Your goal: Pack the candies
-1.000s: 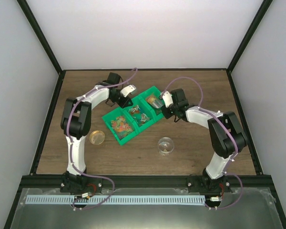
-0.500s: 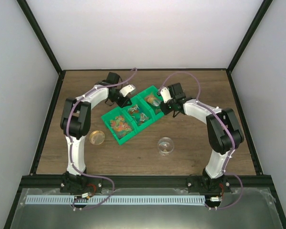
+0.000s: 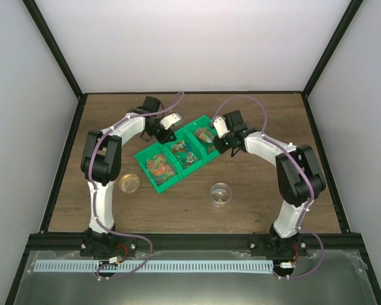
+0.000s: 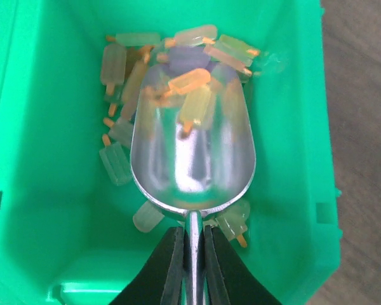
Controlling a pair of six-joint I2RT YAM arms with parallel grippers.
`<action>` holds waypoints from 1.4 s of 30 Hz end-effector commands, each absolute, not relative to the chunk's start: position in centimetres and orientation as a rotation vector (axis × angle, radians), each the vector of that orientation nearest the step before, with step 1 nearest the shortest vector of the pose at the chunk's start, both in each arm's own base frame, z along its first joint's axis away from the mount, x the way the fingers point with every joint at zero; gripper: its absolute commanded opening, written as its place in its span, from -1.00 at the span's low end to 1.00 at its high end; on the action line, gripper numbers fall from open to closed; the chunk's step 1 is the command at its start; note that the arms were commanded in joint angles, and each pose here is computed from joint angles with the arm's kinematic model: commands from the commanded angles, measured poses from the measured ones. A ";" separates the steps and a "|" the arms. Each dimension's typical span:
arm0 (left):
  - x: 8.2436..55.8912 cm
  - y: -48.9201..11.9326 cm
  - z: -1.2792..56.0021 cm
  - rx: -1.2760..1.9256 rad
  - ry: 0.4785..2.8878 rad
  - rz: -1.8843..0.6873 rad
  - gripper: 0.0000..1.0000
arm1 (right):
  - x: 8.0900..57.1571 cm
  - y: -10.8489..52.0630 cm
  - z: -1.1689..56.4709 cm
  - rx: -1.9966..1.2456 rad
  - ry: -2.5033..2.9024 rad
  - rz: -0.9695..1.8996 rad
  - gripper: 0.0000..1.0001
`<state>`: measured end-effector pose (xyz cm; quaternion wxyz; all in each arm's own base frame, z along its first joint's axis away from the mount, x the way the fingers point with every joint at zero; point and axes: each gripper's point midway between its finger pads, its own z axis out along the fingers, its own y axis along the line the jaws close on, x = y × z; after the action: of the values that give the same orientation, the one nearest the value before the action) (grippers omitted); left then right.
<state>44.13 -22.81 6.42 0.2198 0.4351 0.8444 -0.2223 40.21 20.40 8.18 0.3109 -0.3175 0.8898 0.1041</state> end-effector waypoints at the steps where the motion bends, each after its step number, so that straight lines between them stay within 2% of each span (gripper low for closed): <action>1: 43.9 -24.6 7.2 1.281 2.239 -0.678 -0.92 | 40.0 19.7 6.6 -0.839 2.461 0.237 -0.99; 4: 44.0 -24.6 7.5 1.277 2.239 -0.678 -0.92 | 39.8 19.4 8.4 -0.850 2.310 0.242 -0.99; 7: 43.9 -24.7 7.0 1.270 2.245 -0.690 -0.92 | 41.6 21.2 7.4 -0.866 2.408 0.251 -0.99; 11: 44.2 -24.6 7.1 1.261 2.259 -0.681 -0.92 | 39.4 19.3 9.2 -0.864 2.299 0.262 -0.99; 14: 44.4 -24.8 7.4 1.241 2.244 -0.691 -0.92 | 40.5 21.9 9.0 -0.873 2.330 0.289 -0.99; 17: 44.4 -24.7 6.7 1.240 2.272 -0.688 -0.92 | 39.3 19.8 7.9 -0.853 2.410 0.277 -0.99; 18: 44.5 -24.7 6.9 1.236 2.270 -0.691 -0.92 | 39.6 19.6 9.5 -0.835 2.320 0.279 -0.99; 22: 44.6 -25.0 7.3 1.226 2.249 -0.700 -0.92 | 40.6 21.1 7.6 -0.851 2.447 0.291 -0.99; 25: 44.6 -25.0 7.2 1.224 2.253 -0.702 -0.92 | 40.5 19.5 8.8 -0.817 2.355 0.269 -0.99; 29: 44.5 -25.3 7.5 1.229 2.243 -0.711 -0.92 | 40.6 20.6 7.3 -0.829 2.439 0.287 -0.99; 35: 44.2 -25.0 7.0 1.247 2.254 -0.700 -0.92 | 40.1 21.8 8.4 -0.857 2.336 0.308 -0.99; 38: 44.4 -24.9 6.9 1.241 2.260 -0.686 -0.92 | 39.1 20.1 9.1 -0.815 2.279 0.303 -0.99; 42: 44.5 -25.0 6.8 1.238 2.258 -0.692 -0.92 | 40.6 22.0 8.5 -0.817 2.316 0.311 -0.99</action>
<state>44.35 -23.31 6.41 0.2190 0.4326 0.8448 -0.2265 38.99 20.42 8.00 0.3329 -0.3168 0.8804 0.1172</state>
